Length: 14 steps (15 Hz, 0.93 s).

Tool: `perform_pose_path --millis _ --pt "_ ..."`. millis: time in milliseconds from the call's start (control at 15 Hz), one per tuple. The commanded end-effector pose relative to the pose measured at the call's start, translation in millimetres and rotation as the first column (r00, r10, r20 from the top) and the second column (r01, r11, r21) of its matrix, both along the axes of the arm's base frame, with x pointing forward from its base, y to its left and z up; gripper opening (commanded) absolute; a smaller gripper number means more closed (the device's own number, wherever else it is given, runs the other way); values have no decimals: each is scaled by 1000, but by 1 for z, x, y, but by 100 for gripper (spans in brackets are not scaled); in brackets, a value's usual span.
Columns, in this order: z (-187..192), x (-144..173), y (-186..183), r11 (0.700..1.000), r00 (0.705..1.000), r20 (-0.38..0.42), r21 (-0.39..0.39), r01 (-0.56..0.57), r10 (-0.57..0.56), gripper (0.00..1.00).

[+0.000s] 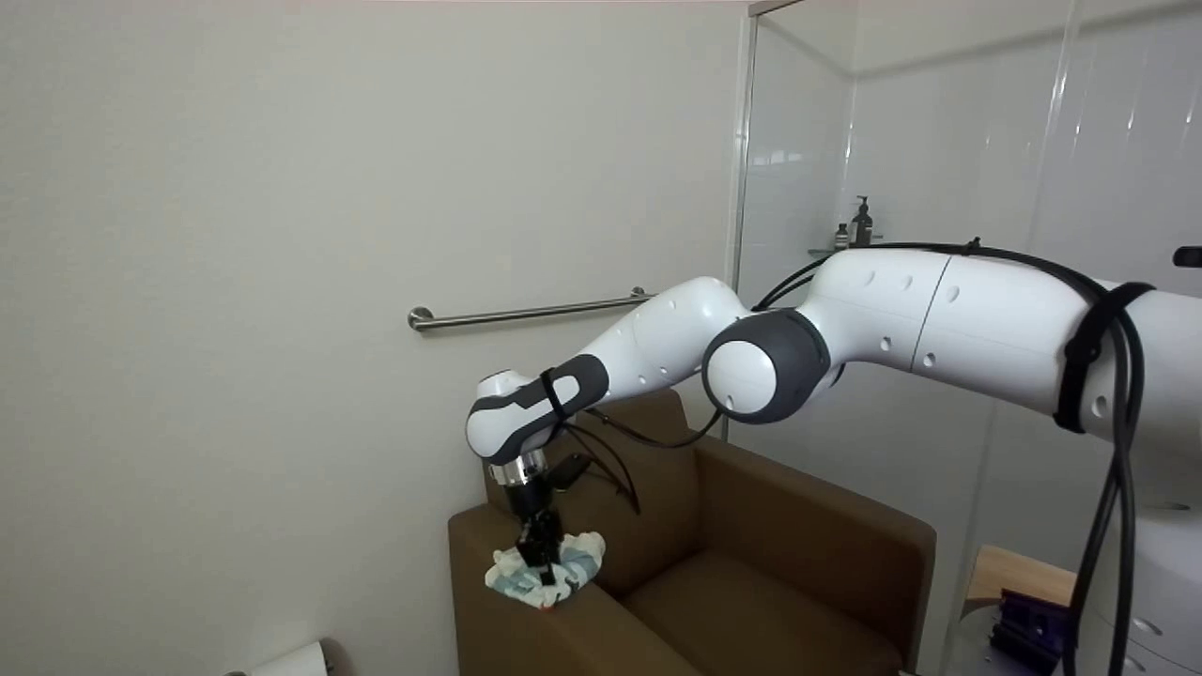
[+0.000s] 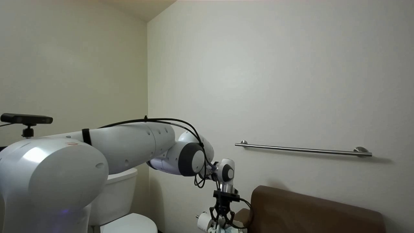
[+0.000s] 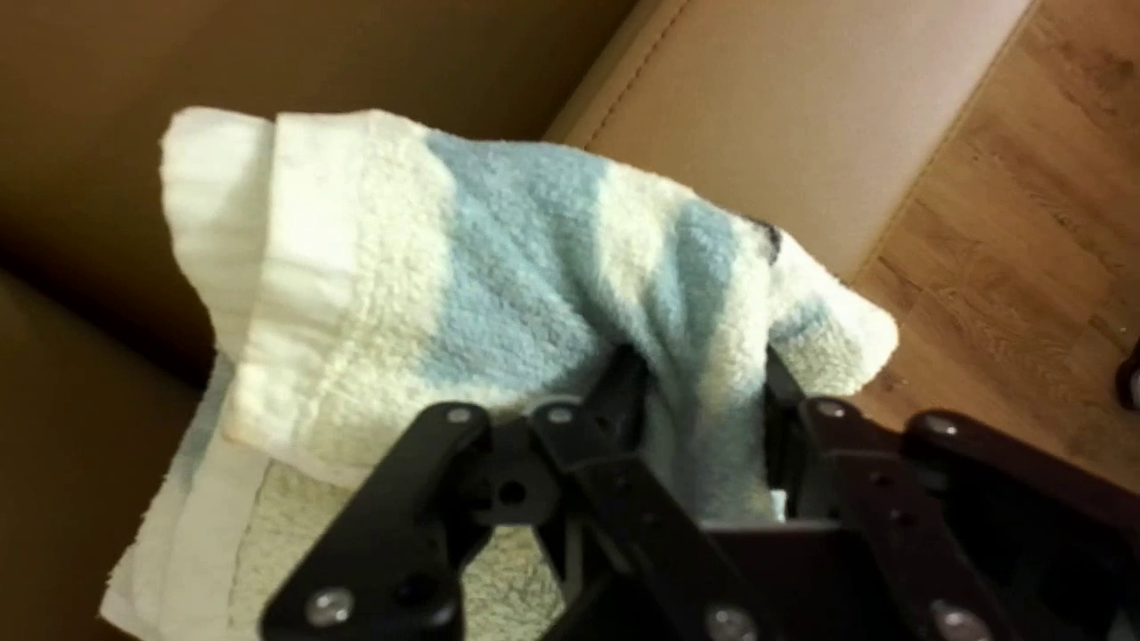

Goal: Use the towel to wipe the arm rest

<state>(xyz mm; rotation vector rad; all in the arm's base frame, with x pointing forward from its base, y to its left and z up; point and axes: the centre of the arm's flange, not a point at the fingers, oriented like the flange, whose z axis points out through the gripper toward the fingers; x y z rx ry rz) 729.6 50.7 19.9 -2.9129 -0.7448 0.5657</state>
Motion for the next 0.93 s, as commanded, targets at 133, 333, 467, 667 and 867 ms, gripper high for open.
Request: perform_pose_path --millis 133,333,467,667,867 --pt "-19 3 -1 998 996 -80 59 -38 43 7" --pt "-19 -2 -3 997 995 -93 63 -35 41 9" --pt "-17 -9 -2 997 994 -108 65 -29 36 10" --pt "-10 -29 6 997 988 -150 69 -27 37 9" --pt "-3 -49 17 998 980 -199 62 -21 32 9"
